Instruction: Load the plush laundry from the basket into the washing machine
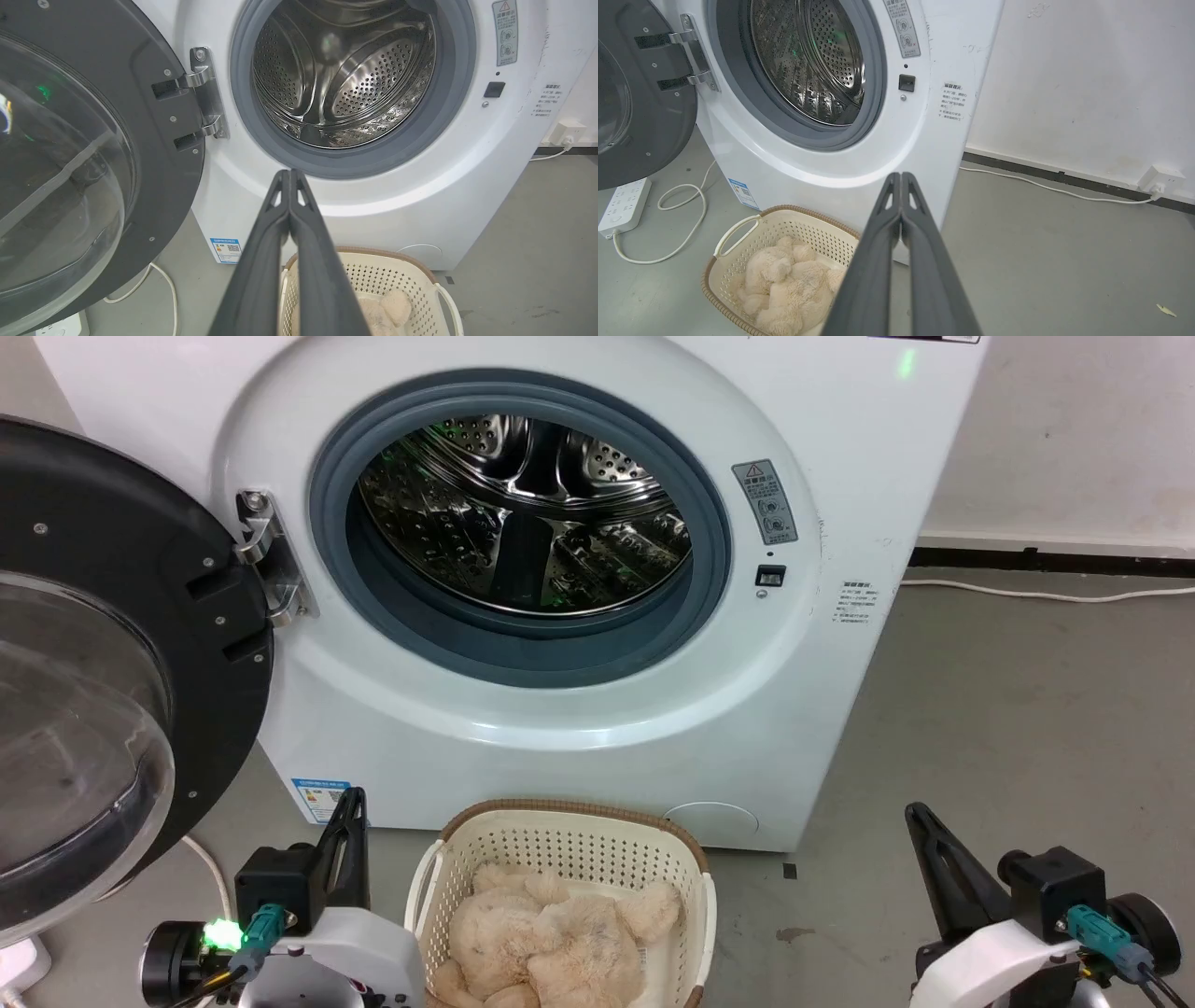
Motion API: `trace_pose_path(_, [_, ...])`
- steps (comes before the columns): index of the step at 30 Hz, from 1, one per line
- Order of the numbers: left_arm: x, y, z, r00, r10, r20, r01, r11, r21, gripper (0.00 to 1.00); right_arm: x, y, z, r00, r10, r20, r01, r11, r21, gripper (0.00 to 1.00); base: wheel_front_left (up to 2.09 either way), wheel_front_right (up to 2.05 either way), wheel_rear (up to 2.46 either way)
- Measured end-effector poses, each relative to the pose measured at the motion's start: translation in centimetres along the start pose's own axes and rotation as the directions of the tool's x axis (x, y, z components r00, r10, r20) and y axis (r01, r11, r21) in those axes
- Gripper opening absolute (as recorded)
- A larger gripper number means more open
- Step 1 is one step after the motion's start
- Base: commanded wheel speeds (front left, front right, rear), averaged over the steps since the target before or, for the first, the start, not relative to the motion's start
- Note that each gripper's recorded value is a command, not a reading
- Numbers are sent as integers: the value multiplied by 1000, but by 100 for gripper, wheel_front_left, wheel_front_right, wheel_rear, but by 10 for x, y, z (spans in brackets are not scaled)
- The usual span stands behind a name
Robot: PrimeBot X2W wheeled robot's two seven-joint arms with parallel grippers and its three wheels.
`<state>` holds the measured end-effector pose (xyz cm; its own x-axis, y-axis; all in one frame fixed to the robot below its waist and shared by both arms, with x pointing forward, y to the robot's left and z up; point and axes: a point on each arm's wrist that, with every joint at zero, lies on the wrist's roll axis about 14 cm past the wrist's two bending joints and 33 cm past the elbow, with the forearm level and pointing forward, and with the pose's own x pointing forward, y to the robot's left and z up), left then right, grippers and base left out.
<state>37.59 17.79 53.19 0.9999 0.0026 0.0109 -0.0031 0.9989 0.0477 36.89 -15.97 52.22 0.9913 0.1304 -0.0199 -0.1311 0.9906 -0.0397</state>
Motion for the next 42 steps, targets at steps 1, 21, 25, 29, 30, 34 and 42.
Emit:
trace_pose_path(1, [0, 0, 0, 1000, 0, 0, 0, 1000, 0, 0, 0, 0, 0, 1000, 0, 0, 0, 1000, 0, 0, 0, 0, 0])
trace_pose_path(21, [0, 0, 0, 1000, 1, 0, -1, 1000, 0, 0, 0, 0, 0, 1000, 0, 0, 0, 1000, 0, 0, 0, 0, 0])
trace_pose_path(25, [0, 0, 0, 1000, 1, 0, -1, 1000, 0, 100, 0, 0, 0, 1000, 0, -1, 0, 1000, 1, 100, 0, 0, 0])
trace_pose_path(29, [0, -1, 0, 1000, -2, 0, 2, 1000, -2, 100, 0, 0, -1, 1000, 1, -1, -1, 1000, 3, 100, 0, 0, 0])
trace_pose_path(30, [0, -1, 0, 1000, -3, 0, 3, 1000, -7, 100, 0, 0, -1, 1000, 1, 0, -1, 1000, 5, 100, 0, 0, 0])
trace_pose_path(34, [0, -4, 0, 1000, -10, 5, 11, 1000, -24, 100, 0, 0, 0, 1000, 0, 7, 0, 1000, 15, 100, 0, 0, 0])
trace_pose_path(42, [2, -8, -4, 1000, -23, 4, 23, 999, -48, 100, 0, -2, -1, 1000, -6, 15, 6, 999, 41, 100, 0, 0, 0])
